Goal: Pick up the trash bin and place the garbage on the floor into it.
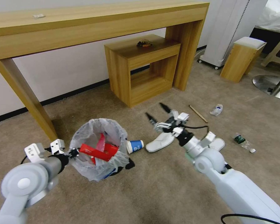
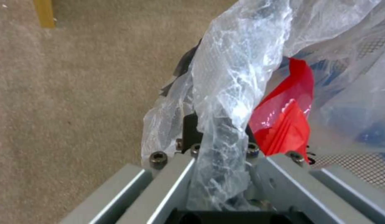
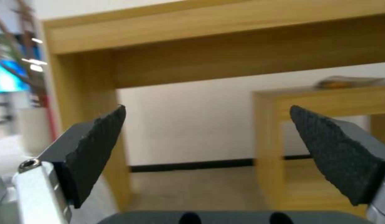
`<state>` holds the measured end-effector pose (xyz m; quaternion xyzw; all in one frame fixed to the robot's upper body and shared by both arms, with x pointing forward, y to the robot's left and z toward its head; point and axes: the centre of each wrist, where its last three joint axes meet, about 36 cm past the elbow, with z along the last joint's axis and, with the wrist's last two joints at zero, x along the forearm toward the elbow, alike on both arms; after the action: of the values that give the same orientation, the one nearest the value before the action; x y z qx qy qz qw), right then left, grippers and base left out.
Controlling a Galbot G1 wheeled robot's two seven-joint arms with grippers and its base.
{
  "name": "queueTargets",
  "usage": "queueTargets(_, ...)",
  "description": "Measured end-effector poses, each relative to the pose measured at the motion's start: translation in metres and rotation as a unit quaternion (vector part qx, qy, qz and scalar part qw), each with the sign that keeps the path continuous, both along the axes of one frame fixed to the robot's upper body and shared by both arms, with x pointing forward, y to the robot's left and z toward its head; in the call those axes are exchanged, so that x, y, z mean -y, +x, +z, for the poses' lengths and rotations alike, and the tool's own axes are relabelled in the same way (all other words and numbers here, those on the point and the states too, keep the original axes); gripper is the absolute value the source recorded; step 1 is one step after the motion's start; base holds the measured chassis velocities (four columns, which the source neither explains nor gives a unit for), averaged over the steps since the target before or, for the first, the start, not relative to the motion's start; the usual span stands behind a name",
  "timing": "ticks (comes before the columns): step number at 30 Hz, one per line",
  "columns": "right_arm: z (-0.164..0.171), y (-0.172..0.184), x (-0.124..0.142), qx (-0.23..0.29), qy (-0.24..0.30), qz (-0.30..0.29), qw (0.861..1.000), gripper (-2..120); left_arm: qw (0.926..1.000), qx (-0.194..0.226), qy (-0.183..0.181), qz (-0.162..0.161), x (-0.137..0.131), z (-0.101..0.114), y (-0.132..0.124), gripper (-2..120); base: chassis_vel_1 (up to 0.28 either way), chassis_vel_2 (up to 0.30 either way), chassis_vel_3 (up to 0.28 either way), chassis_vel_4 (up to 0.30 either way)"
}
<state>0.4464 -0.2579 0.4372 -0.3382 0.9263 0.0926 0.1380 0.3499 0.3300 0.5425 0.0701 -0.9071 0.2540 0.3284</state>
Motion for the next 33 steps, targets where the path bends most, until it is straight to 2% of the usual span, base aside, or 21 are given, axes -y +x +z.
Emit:
queueTargets(5, -0.005, -0.008, 0.03, 0.004, -0.019, -0.063, 0.998, 100, 0.9998, 0.004, 0.009, 0.019, -0.015, 0.006, 0.0, 0, 0.0, 0.0, 0.0, 0.0)
queueTargets(12, -0.014, -0.011, 0.042, 0.001, -0.027, -0.086, 0.996, 100, 0.9996, 0.003, 0.013, 0.025, -0.02, 0.006, -0.002, 0, 0.0, 0.0, 0.0, 0.0)
queueTargets(23, -0.03, -0.012, 0.042, -0.006, -0.025, -0.089, 0.996, 100, 0.9997, 0.005, 0.014, 0.019, -0.017, 0.007, -0.009, 0, -0.018, 0.014, 0.018, -0.022)
queueTargets(33, -0.035, -0.013, 0.04, -0.007, -0.026, -0.085, 0.996, 100, 0.9998, 0.008, 0.012, 0.016, -0.016, 0.007, -0.014, 0, -0.199, 0.184, 0.188, -0.19)
